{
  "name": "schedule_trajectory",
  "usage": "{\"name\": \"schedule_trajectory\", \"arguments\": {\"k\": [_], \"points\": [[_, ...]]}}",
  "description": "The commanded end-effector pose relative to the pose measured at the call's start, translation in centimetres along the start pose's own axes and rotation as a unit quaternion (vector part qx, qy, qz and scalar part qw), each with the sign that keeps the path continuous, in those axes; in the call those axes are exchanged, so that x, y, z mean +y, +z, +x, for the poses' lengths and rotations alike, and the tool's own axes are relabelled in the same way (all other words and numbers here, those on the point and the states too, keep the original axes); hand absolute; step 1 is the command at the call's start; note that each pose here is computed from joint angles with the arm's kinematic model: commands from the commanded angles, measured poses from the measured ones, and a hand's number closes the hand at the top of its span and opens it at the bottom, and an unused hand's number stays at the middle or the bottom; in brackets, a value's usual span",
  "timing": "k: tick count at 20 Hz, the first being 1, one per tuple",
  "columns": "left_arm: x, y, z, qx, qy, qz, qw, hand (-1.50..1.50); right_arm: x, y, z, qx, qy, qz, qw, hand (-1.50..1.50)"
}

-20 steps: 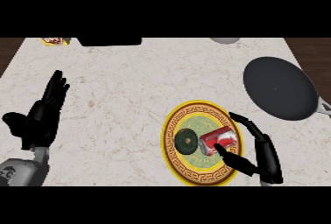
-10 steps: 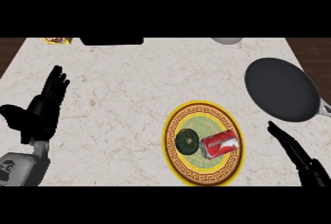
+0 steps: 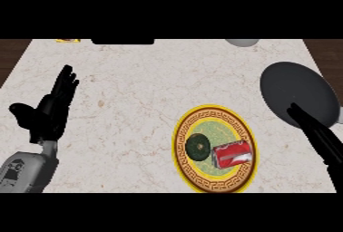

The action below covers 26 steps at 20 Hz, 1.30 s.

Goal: Pick the squash from the plate and place it in the pan

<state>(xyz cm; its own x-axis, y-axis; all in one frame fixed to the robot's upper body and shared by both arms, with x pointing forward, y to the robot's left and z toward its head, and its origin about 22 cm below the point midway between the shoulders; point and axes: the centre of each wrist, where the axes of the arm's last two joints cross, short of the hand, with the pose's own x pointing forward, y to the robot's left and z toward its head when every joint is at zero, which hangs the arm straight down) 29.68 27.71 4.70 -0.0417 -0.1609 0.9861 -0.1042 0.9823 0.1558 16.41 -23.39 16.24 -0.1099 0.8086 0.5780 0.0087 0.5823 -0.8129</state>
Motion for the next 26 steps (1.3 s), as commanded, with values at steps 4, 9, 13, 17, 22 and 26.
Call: {"name": "schedule_trajectory", "arguments": {"k": [4, 9, 13, 17, 22, 26], "points": [[0.0, 0.2, -0.7, -0.002, -0.002, -0.012, 0.9999, 0.0, 1.2, -4.8, 5.1, 0.0, -0.005, 0.032, 0.999, -1.5], [0.1, 0.4, -1.0, 0.001, -0.001, -0.007, 1.0, 0.0, 3.2, -4.2, 7.6, -0.032, -0.031, 0.08, 0.996, -1.5], [-0.1, 0.8, -1.3, 0.003, 0.0, -0.004, 1.0, 0.0, 4.8, -3.9, 9.6, -0.007, -0.01, 0.079, 0.997, -1.5], [-1.4, 1.4, 0.4, 0.003, 0.002, -0.008, 1.0, 0.0, 8.3, -4.8, 8.8, 0.042, -0.005, 0.107, 0.993, -1.5], [0.3, 1.9, -0.5, -0.001, -0.003, 0.008, 1.0, 0.0, 8.2, -5.3, 6.3, 0.071, -0.004, 0.081, 0.994, -1.5], [-0.8, 0.9, 1.0, -0.001, 0.002, 0.002, 1.0, 0.0, 7.7, -5.0, 5.4, 0.099, 0.019, 0.104, 0.989, -1.5]]}}
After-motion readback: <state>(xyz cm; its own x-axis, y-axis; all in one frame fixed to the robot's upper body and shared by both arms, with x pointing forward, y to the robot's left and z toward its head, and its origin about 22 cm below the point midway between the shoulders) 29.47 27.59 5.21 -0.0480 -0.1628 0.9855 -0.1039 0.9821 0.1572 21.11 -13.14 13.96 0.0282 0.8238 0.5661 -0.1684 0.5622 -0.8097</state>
